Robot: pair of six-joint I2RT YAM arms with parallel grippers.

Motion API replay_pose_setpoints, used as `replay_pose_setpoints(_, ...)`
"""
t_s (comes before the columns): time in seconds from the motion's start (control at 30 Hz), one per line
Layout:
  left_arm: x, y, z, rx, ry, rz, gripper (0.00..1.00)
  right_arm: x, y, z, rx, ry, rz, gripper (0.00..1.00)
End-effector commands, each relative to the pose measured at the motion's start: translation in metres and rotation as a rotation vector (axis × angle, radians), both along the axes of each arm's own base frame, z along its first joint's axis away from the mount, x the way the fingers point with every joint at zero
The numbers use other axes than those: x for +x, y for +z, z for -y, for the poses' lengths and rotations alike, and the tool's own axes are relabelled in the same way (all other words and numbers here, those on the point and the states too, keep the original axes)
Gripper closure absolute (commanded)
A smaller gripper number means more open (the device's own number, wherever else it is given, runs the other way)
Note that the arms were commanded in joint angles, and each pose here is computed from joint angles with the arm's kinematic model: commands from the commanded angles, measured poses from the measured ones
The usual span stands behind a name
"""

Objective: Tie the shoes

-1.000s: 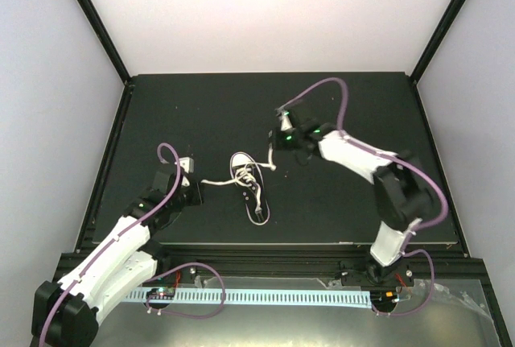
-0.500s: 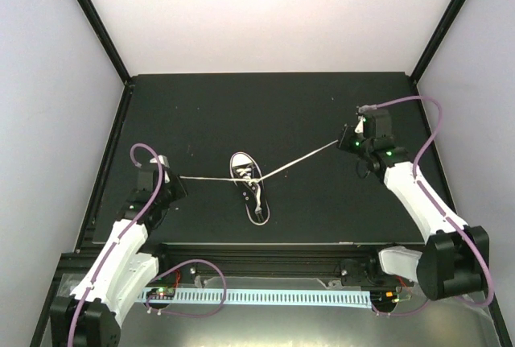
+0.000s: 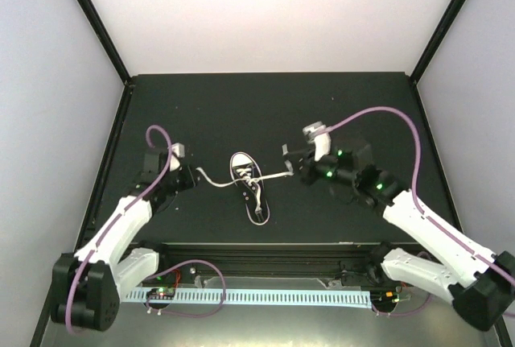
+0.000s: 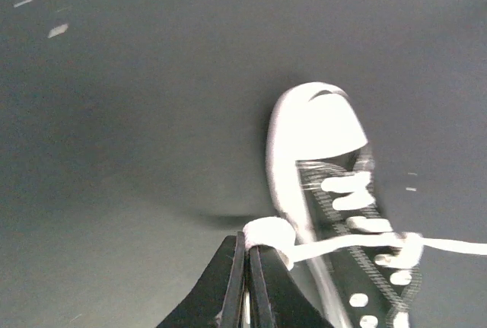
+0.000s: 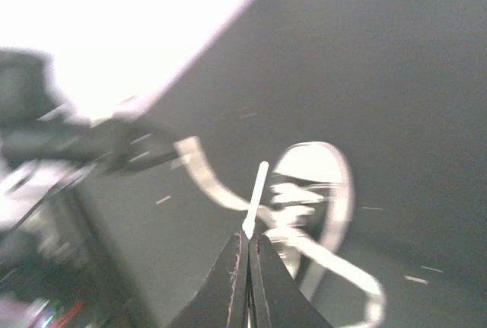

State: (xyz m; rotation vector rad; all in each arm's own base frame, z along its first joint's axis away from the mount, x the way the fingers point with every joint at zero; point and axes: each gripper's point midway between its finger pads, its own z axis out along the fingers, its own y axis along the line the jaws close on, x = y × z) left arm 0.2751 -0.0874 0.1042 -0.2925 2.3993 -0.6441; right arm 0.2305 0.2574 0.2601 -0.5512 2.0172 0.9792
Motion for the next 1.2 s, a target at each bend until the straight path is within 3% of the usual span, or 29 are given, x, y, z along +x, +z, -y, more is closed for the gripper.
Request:
replay_pose_setpoints(0.0, 0.025, 0.068, 0.056, -0.079, -0.245, 0.192, 0.99, -0.083, 0.034, -0.07, 0.071, 0.313, 0.12, 0.98)
replay_pose_setpoints(0.2, 0.024, 0.107, 0.115, -0.094, -0.472, 0.294, 0.99, -0.152, -0.003, -0.153, -0.039, 0.483, 0.115, 0.97)
replay_pose_setpoints(0.23, 0.023, 0.11, 0.123, -0.102, -0.499, 0.3, 0.99, -0.156, -0.012, -0.163, -0.076, 0.475, 0.103, 0.88)
replay_pose_setpoints(0.3, 0.018, 0.116, 0.136, -0.119, -0.549, 0.318, 0.99, -0.157, -0.025, -0.176, -0.153, 0.445, 0.085, 0.56)
replay_pose_setpoints(0.37, 0.013, 0.122, 0.142, -0.129, -0.578, 0.336, 0.98, -0.143, -0.027, -0.173, -0.186, 0.355, 0.081, 0.32)
replay_pose_setpoints(0.43, 0.009, 0.128, 0.144, -0.131, -0.601, 0.363, 0.98, -0.123, -0.021, -0.157, -0.191, 0.259, 0.106, 0.19)
replay_pose_setpoints(0.5, 0.003, 0.13, 0.144, -0.132, -0.624, 0.379, 0.98, -0.103, -0.017, -0.136, -0.174, 0.202, 0.114, 0.13)
replay_pose_setpoints(0.63, -0.012, 0.132, 0.148, -0.161, -0.678, 0.39, 0.98, -0.052, -0.018, -0.09, -0.132, 0.14, 0.086, 0.13)
replay_pose_setpoints(0.77, -0.024, 0.136, 0.153, -0.169, -0.721, 0.413, 0.98, -0.052, -0.005, -0.074, -0.015, 0.329, 0.126, 0.18)
replay_pose_setpoints(1.0, -0.041, 0.151, 0.166, -0.208, -0.796, 0.462, 0.98, -0.017, -0.005, -0.073, -0.015, 0.368, 0.147, 0.22)
replay_pose_setpoints(1.17, -0.049, 0.152, 0.171, -0.215, -0.832, 0.466, 0.98, -0.013, -0.013, -0.09, 0.006, 0.435, 0.126, 0.35)
